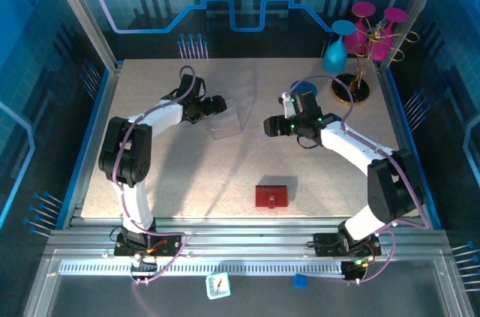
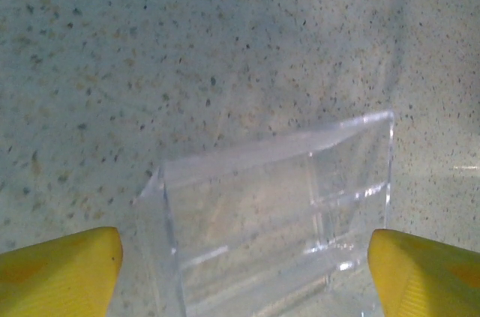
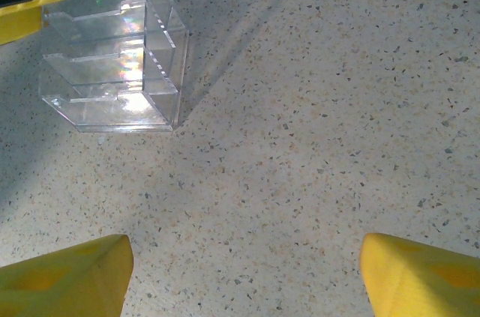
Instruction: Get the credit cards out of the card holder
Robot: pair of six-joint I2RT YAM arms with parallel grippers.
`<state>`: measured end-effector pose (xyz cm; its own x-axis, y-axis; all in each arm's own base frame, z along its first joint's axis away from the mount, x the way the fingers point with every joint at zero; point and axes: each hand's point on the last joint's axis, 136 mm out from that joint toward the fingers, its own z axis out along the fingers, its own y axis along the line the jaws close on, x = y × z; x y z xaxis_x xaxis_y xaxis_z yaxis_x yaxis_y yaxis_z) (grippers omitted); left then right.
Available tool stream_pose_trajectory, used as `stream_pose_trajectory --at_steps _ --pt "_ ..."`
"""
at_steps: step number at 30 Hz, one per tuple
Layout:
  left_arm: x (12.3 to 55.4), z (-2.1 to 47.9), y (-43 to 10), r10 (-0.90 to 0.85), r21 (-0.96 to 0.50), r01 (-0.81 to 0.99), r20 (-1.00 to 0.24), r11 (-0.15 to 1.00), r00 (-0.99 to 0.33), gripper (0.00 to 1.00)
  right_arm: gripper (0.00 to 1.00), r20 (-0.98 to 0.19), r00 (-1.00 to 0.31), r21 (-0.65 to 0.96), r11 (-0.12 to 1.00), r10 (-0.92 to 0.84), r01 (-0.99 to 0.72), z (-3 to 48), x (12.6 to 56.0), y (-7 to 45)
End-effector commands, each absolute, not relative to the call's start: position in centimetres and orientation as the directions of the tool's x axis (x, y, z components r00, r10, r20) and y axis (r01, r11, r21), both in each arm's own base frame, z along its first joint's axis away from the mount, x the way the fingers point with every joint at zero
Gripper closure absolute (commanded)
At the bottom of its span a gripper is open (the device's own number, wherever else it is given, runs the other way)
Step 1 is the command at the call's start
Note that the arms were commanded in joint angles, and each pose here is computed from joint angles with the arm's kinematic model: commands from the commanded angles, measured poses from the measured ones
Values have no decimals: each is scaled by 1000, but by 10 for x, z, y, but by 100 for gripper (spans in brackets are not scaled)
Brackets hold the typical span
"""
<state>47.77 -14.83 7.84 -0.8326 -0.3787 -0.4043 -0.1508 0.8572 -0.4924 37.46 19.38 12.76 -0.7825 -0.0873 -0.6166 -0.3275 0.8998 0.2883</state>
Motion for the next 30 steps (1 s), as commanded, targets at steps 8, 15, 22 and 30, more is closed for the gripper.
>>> stream_pose_trajectory --at_steps 8,15,22,30 --pt "503 93 -177 -296 -568 5 -437 823 -850 13 19 -627 -774 301 890 -85 -342 142 360 196" --pt "498 96 -199 -263 -600 53 -426 798 -866 13 19 -623 -778 311 888 -79 -339 142 356 196" --pt "488 94 -220 -243 -631 75 -402 772 -883 13 19 -615 -785 319 888 -72 -331 139 354 196" --pt "477 95 -228 -260 -657 57 -374 752 -890 13 19 -604 -793 320 890 -71 -324 137 349 193"
